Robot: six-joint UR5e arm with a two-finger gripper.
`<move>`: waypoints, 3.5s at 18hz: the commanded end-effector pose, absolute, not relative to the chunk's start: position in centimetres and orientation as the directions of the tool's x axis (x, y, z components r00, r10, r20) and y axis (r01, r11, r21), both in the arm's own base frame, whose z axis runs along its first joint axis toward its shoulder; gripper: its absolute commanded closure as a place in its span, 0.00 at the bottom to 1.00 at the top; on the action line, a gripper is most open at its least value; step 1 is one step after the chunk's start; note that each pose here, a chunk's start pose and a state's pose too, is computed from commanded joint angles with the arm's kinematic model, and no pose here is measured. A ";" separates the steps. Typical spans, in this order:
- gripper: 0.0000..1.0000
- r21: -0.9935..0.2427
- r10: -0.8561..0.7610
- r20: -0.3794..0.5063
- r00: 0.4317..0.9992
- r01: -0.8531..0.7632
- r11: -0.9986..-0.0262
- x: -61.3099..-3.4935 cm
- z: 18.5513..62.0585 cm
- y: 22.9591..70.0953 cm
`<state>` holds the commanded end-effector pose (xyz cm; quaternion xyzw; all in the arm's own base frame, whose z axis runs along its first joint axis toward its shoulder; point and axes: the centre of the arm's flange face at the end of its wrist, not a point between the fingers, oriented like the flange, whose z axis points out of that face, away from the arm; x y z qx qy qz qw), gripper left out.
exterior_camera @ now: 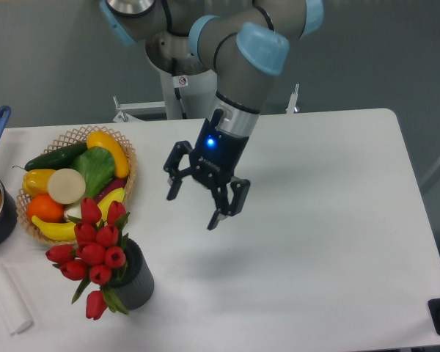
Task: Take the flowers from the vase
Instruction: 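Move the open gripper toward the tulip stems above the black vase, then lower the gripper around the tulip stems at the vase rim, then close the gripper on the red tulip stems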
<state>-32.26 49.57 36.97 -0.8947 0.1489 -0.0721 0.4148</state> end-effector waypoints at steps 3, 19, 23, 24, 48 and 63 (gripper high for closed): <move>0.00 -0.806 -0.380 0.012 0.925 -0.216 -0.551 -31.6 37.0 50.7; 0.00 -0.844 -0.456 0.052 0.888 -0.205 -0.496 -31.2 34.1 55.0; 0.00 -0.842 -0.478 0.062 0.876 -0.211 -0.496 -30.9 32.9 56.6; 0.00 -0.842 -0.483 0.063 0.874 -0.213 -0.496 -30.7 32.8 57.0; 0.63 -0.854 -0.505 0.066 0.860 -0.214 -0.475 -30.6 32.1 58.8; 0.69 -0.880 -0.515 0.056 0.855 -0.202 -0.431 -30.0 34.6 58.2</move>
